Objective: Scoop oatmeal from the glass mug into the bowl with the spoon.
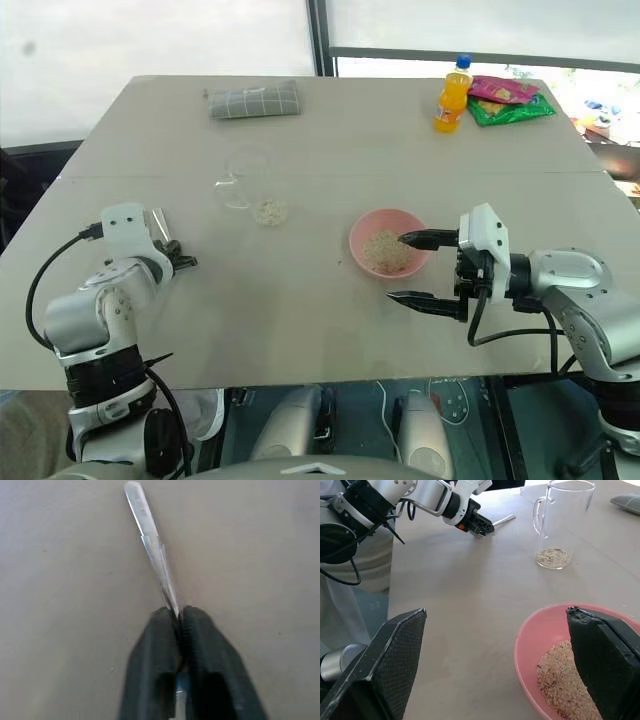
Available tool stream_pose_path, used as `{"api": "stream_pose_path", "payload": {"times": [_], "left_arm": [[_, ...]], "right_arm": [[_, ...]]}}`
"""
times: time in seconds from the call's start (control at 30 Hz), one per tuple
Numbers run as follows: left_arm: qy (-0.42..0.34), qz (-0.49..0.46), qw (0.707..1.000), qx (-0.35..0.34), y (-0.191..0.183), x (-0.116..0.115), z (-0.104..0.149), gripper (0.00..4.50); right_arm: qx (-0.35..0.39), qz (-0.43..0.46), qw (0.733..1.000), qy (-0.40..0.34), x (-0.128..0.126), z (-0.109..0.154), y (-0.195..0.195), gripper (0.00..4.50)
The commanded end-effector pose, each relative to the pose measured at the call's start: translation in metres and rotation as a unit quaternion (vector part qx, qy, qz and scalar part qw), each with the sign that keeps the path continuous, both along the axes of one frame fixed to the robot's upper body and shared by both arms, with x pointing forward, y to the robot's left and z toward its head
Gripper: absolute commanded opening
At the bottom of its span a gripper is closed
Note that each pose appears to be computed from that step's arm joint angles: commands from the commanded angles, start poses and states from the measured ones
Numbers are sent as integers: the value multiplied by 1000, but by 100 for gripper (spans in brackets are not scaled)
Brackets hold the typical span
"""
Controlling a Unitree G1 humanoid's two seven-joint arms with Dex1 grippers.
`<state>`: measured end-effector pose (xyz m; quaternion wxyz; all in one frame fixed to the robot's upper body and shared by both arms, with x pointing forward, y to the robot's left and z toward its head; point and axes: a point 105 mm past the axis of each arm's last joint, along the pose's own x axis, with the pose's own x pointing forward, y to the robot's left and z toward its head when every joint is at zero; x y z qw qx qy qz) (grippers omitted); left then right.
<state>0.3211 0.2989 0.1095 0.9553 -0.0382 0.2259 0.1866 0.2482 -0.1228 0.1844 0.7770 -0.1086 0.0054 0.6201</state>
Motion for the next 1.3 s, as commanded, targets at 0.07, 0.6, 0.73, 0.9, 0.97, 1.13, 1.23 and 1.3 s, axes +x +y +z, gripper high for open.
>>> {"api": "stream_pose_path", "payload": {"times": [0.07, 0.6, 0.73, 0.9, 0.97, 1.13, 1.23, 1.3], "left_arm": [[27, 32, 999, -30, 6, -14, -25, 6], [-412, -125, 903, -17, -34, -38, 131, 6], [-416, -263, 870, -32, -88, -46, 140, 6], [-368, -455, 810, -31, -162, -68, 126, 6], [-327, -519, 790, -9, -180, -78, 107, 6], [-287, -607, 739, 49, -209, -82, 79, 6], [-293, -623, 723, 60, -217, -78, 75, 6], [-305, -619, 720, 70, -218, -73, 76, 6]], "right_arm": [[3, 3, 1000, -30, -1, 10, 0, 450], [30, -20, 999, -37, 13, 21, -8, 450], [60, -24, 997, -30, 17, 25, -5, 450], [114, -38, 992, -41, 28, 43, -2, 450], [140, -46, 988, -38, 31, 50, -1, 450], [236, -91, 964, 83, 47, 58, 27, 450], [248, -82, 954, 148, 44, 59, 48, 450], [242, -89, 950, 174, 44, 55, 53, 450]]}}
